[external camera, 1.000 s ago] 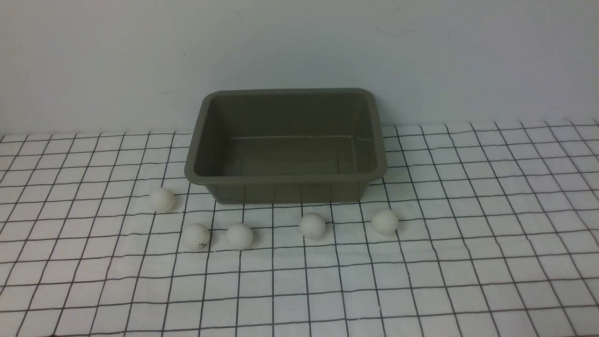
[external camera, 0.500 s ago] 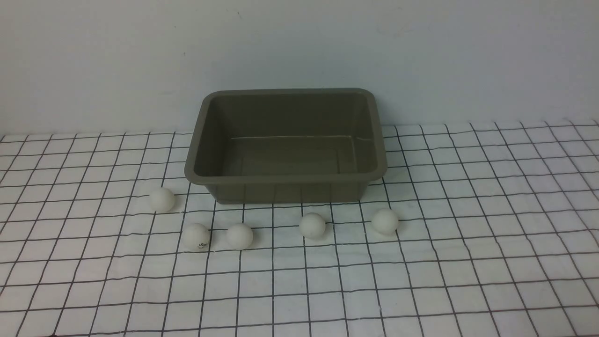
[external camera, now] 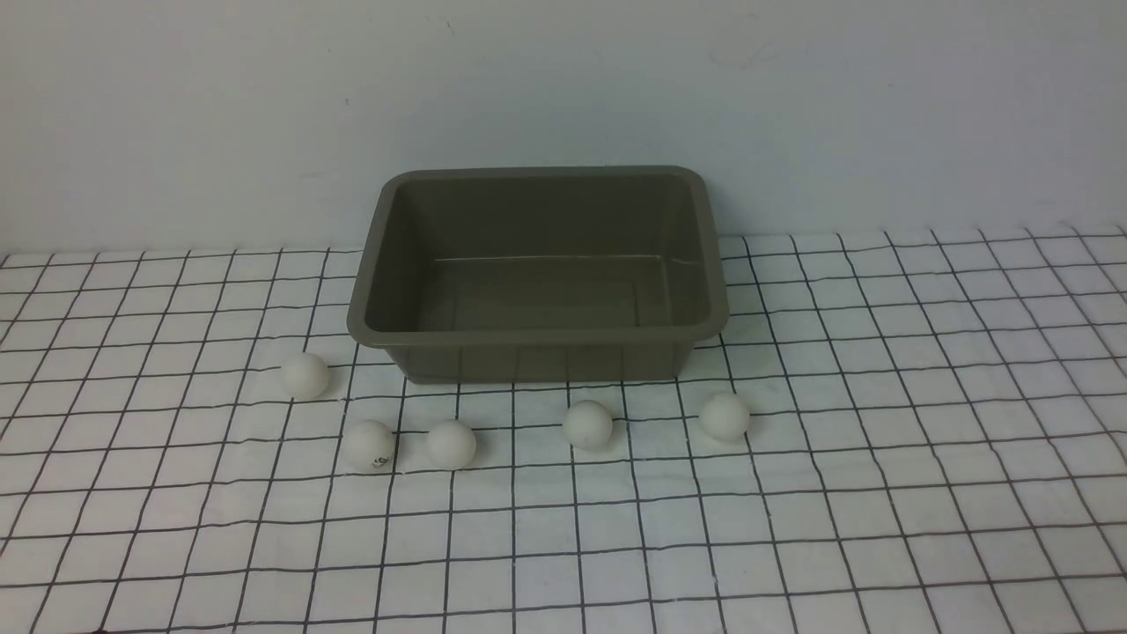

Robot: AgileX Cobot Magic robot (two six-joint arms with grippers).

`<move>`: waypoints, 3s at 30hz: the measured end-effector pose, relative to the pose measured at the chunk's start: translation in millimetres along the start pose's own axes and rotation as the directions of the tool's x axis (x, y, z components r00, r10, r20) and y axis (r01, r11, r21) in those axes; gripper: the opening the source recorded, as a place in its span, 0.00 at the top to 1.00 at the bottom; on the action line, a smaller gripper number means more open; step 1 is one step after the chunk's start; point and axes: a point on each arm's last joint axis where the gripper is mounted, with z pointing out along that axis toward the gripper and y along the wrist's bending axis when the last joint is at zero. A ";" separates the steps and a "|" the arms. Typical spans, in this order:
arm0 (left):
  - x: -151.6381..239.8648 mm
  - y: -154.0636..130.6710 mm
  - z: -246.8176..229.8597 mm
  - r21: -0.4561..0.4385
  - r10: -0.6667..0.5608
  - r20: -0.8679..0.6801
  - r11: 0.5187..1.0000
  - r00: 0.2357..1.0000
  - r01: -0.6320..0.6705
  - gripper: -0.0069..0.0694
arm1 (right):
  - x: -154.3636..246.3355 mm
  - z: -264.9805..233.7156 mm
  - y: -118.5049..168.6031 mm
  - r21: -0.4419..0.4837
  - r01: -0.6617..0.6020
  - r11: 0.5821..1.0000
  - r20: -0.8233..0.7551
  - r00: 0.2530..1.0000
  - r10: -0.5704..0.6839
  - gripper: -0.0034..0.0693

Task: Put the table tennis balls into the box on the white checkered tablecloth.
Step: 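Reach for and grasp a ping pong ball on the table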

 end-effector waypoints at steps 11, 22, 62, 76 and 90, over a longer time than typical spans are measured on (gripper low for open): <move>0.0 0.0 0.0 0.000 0.000 0.000 1.000 1.000 0.000 0.28 | -70.4 -38.6 17.5 -0.171 -0.238 0.956 0.121 0.958 0.260 0.38; 0.0 0.0 0.0 0.000 0.002 0.000 1.000 1.000 -0.002 0.28 | -70.4 -38.8 19.7 -0.188 -0.222 0.957 0.121 0.961 0.247 0.38; -114.6 -27.5 -36.2 0.323 -0.077 0.039 0.944 0.996 0.060 0.28 | -48.9 8.5 52.7 -0.491 0.030 0.870 -0.257 0.950 -0.178 0.38; -124.3 -26.6 -28.5 0.305 0.267 0.086 0.910 0.960 -0.280 0.28 | -52.0 120.9 62.1 -0.594 0.046 0.803 -0.467 0.793 -0.391 0.38; -131.5 -23.0 -2.2 0.291 0.205 0.034 0.934 0.978 -0.206 0.28 | -60.5 223.1 103.1 -0.684 0.032 0.729 -0.485 0.726 -0.488 0.38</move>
